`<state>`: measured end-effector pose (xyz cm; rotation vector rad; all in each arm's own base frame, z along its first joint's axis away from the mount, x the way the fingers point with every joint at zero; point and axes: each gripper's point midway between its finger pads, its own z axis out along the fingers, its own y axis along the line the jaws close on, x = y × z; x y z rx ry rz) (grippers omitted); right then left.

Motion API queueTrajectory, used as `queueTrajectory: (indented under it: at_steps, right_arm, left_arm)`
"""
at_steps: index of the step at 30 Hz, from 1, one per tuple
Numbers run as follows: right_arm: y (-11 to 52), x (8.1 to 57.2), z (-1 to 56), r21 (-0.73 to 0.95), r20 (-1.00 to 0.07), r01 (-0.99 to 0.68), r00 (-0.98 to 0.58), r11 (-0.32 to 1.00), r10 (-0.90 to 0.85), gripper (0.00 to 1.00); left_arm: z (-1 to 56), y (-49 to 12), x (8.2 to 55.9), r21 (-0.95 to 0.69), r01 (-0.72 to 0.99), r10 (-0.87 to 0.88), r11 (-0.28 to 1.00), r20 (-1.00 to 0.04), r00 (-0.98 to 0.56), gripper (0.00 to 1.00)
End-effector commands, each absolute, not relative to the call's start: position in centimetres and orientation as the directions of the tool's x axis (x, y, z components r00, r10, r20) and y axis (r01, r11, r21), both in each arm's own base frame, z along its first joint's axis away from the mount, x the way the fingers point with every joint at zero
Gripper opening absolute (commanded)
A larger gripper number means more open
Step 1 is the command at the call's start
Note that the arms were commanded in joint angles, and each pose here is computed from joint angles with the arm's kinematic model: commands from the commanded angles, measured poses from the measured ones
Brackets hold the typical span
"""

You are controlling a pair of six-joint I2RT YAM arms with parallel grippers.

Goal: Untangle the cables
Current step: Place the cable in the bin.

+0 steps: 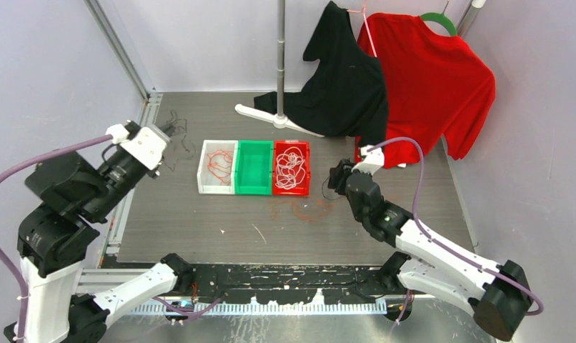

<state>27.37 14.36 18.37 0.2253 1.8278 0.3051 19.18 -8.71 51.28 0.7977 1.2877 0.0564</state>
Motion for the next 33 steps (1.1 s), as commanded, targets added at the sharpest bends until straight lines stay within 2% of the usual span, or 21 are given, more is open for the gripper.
queueTrajectory:
  at_steps: [1, 11, 15, 20, 26, 33]
  right_arm:
    - [15.3, 30.3, 20.4, 0.361, -0.896, -0.033, -0.292, 0.932, 0.336, 0.56]
    - [12.2, 38.4, 14.8, 0.341, -0.843, 0.123, -0.398, 0.932, 0.362, 0.55]
    - [11.4, 39.3, 10.9, 0.297, -0.811, 0.184, -0.471, 0.937, 0.349, 0.51]
    - [10.8, 37.4, 6.7, 0.269, -0.756, 0.240, -0.548, 0.932, 0.360, 0.43]
    - [10.8, 32.6, 3.2, 0.330, -0.666, 0.266, -0.614, 0.906, 0.423, 0.34]
    - [11.7, 28.3, 4.8, 0.414, -0.649, 0.236, -0.600, 0.879, 0.467, 0.26]
  left_arm:
    - [48.1, -12.3, 18.6, 0.492, 0.571, 0.406, 0.657, -0.869, 0.282, 0.00]
    - [45.4, -16.3, 23.3, 0.491, 0.609, 0.432, 0.623, -0.865, 0.255, 0.00]
    - [45.0, -17.7, 25.2, 0.503, 0.610, 0.446, 0.612, -0.857, 0.259, 0.00]
    - [44.7, -19.3, 27.0, 0.504, 0.624, 0.451, 0.597, -0.854, 0.258, 0.00]
    - [44.2, -20.2, 29.3, 0.534, 0.598, 0.485, 0.597, -0.835, 0.261, 0.00]
    - [42.5, -20.8, 31.7, 0.555, 0.582, 0.535, 0.594, -0.813, 0.230, 0.00]
